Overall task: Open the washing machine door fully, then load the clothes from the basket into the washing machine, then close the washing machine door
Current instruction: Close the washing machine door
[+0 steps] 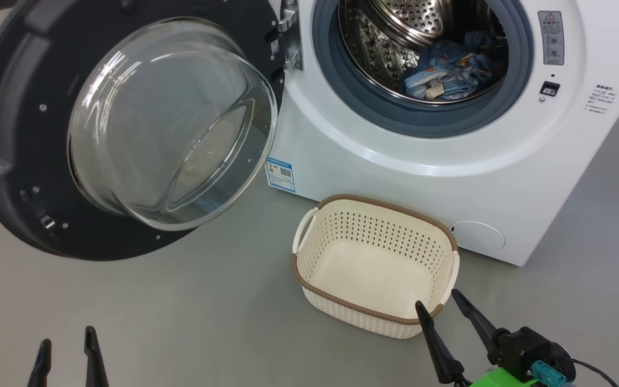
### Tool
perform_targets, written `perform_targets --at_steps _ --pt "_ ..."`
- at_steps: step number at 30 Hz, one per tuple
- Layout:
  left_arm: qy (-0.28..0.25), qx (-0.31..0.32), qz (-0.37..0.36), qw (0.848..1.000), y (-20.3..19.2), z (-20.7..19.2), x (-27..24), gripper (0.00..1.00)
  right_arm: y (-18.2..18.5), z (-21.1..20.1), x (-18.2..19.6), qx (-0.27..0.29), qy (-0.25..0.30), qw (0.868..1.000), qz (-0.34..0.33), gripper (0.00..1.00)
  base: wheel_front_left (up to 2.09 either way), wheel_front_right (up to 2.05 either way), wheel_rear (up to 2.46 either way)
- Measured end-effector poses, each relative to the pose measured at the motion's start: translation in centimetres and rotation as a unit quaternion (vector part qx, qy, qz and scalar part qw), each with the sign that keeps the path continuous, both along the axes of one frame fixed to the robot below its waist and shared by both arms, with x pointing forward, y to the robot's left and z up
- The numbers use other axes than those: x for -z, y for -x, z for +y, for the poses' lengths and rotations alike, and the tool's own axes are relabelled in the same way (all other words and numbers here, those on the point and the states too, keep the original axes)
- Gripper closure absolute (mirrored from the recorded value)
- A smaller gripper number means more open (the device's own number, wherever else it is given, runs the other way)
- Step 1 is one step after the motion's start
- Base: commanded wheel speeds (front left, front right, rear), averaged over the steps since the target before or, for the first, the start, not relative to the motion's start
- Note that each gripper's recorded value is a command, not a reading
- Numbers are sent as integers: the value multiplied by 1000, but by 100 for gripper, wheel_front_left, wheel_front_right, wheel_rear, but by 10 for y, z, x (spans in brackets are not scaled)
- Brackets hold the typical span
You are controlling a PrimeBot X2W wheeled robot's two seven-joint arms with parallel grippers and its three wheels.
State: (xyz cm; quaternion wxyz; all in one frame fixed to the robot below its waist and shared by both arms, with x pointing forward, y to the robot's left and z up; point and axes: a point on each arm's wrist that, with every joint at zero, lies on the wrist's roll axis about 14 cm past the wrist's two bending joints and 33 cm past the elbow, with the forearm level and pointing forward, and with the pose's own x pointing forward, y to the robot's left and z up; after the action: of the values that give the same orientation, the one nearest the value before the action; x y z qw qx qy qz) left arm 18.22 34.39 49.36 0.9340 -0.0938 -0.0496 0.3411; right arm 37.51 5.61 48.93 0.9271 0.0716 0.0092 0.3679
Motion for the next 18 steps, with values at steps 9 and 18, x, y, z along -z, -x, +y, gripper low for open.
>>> perform_targets --at_steps 9,18 --pt "3 -17 -3 1000 6 7 -2 0 -3 11 2 -13 1 1000 1 0 0 0 0" --pt "4 -15 -4 1000 4 6 -1 0 -6 6 3 -6 2 1000 2 0 0 0 0"
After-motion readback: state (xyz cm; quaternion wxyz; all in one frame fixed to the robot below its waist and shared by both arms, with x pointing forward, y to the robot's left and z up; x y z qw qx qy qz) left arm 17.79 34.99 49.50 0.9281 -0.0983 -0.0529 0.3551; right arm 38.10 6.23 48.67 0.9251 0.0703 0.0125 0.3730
